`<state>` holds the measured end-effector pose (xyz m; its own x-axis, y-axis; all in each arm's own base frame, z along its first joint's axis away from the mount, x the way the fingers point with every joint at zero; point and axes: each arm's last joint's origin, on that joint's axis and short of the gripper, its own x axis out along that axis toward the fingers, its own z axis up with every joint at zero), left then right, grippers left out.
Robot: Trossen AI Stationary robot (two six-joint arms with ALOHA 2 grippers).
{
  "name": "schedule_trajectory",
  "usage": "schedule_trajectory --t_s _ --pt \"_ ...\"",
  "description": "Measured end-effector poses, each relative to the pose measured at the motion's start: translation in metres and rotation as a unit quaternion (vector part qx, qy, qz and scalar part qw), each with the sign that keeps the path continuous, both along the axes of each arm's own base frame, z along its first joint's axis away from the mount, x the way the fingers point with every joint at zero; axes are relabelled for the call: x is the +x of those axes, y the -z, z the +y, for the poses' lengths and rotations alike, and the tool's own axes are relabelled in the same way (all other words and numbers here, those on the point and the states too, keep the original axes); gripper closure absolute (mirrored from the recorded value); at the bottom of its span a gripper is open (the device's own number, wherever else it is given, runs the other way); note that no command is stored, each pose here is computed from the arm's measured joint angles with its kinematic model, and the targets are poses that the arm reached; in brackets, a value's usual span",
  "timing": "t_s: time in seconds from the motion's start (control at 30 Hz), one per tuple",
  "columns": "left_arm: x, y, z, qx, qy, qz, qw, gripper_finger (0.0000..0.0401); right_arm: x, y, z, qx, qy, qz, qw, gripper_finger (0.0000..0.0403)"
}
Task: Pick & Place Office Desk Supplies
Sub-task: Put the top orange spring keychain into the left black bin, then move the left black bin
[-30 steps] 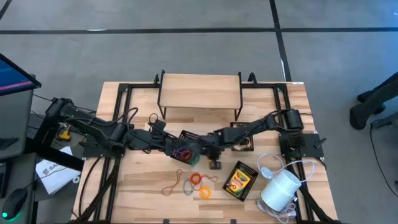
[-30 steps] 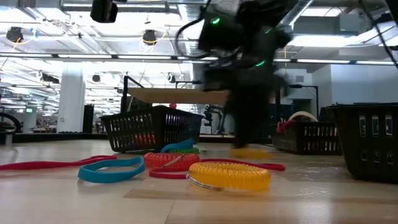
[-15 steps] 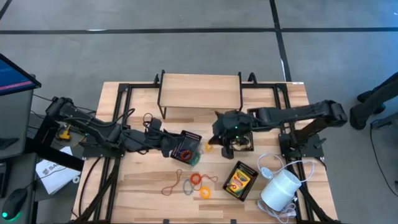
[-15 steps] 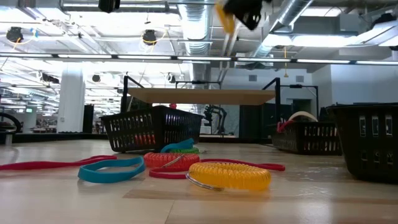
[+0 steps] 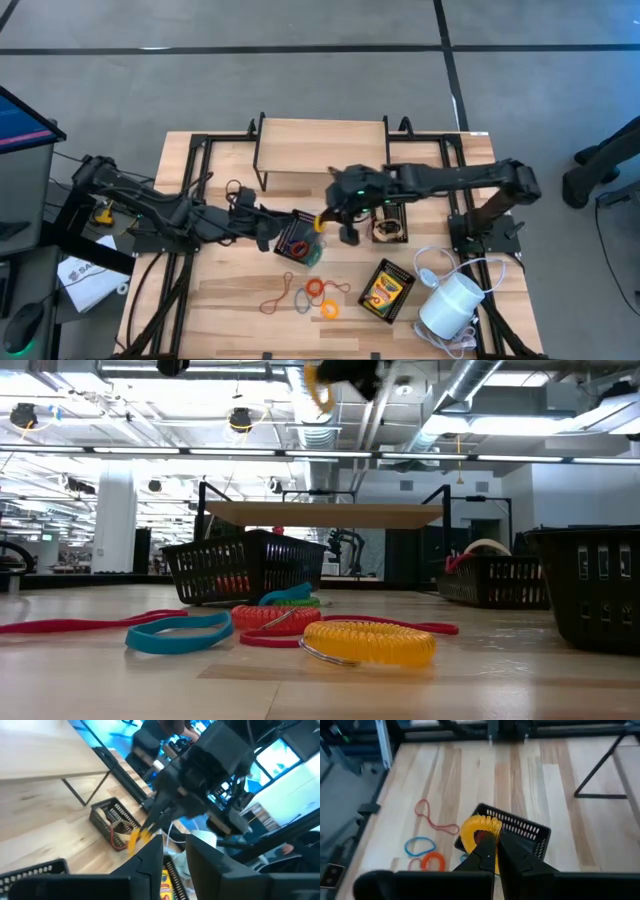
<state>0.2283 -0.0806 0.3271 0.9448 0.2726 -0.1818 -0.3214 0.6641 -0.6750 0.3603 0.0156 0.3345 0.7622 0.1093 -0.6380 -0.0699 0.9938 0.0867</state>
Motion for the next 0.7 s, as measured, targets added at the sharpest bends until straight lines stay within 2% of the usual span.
schedule_trajectory --t_s 0.13,0.23,0.53,0.7 --pt "-0.006 -0.006 0.003 0.013 0.003 -0.005 1.000 0.0330 0.028 0.005 0.002 -0.008 -0.030 0.006 1.000 0.0401" --pt "-0.011 -0.010 0.005 0.011 0.003 -0.013 1.000 0.0336 0.045 0.021 0.003 -0.001 -0.040 0.029 0.999 0.0383" --pt "-0.018 -0.012 0.008 0.018 0.005 -0.003 1.000 0.0344 0.064 0.056 -0.007 0.006 -0.033 0.093 0.995 0.0257" --pt "-0.019 -0.009 0.008 0.022 0.005 0.009 1.000 0.0344 0.062 0.058 -0.019 0.018 -0.008 0.111 0.994 0.0205"
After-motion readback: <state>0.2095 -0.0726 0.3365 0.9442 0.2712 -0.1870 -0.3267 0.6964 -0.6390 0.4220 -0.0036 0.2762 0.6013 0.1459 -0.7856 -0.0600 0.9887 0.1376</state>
